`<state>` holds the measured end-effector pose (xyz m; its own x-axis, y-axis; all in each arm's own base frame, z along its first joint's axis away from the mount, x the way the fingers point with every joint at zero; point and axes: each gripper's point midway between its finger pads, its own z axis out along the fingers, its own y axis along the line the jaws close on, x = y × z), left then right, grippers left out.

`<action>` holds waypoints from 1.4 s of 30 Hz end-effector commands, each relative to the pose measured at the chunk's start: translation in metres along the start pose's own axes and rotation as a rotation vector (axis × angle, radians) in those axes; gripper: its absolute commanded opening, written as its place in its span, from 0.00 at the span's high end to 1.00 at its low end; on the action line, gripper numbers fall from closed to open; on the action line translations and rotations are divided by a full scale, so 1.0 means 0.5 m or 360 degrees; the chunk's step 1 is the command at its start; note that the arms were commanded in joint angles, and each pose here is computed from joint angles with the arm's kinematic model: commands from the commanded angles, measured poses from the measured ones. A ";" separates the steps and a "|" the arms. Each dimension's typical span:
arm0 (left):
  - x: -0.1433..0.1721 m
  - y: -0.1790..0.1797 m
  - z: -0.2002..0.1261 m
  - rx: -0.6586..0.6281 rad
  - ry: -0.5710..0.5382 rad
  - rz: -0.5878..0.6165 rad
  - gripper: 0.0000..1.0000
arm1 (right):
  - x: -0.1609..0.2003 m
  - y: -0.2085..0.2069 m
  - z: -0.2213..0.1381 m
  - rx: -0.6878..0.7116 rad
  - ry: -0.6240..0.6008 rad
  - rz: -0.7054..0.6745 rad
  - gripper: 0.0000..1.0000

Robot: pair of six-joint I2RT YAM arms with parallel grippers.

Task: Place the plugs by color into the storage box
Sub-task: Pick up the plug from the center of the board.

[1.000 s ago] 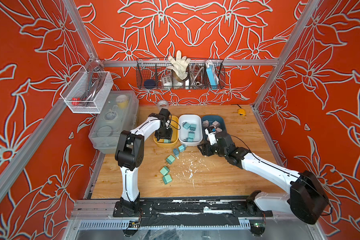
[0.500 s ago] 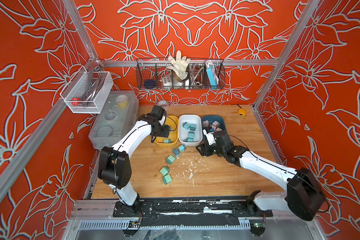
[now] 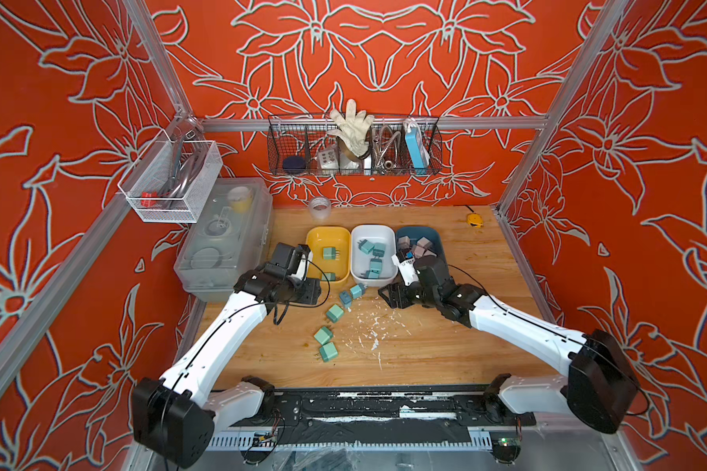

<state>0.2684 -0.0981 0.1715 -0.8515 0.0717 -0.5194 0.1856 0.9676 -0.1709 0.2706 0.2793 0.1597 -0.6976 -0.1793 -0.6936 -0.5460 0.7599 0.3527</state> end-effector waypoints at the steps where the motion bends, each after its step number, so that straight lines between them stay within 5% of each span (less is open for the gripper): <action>1: 0.039 0.015 -0.001 -0.0046 0.0013 0.0022 0.40 | -0.011 0.022 0.002 0.0004 0.0015 -0.0023 0.26; 6: 0.045 -0.001 -0.022 0.0059 -0.0164 0.0017 0.42 | 0.006 0.056 0.023 -0.0011 0.0087 -0.0117 0.27; 12: 0.032 0.030 -0.045 -0.0079 -0.0287 0.0047 0.43 | 0.044 0.081 0.041 -0.0015 0.0159 -0.0227 0.29; 23: 0.032 0.040 -0.043 -0.0128 -0.0278 0.0033 0.43 | 0.074 0.127 0.076 -0.0025 0.0230 -0.0458 0.29; 31: 0.033 0.043 -0.038 -0.0133 -0.0270 0.0024 0.43 | 0.036 0.081 0.111 0.0282 0.0267 -0.0512 0.30; 42: 0.033 0.043 -0.032 -0.0127 -0.0254 0.0023 0.43 | 0.021 0.106 0.201 0.0245 0.0367 -0.0570 0.40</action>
<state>0.2495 -0.0729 0.1742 -0.7608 0.0492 -0.6471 0.1500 0.9834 -0.1017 0.2770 0.3787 0.1133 -0.5797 -0.5320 -0.6172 -0.6998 0.7130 0.0427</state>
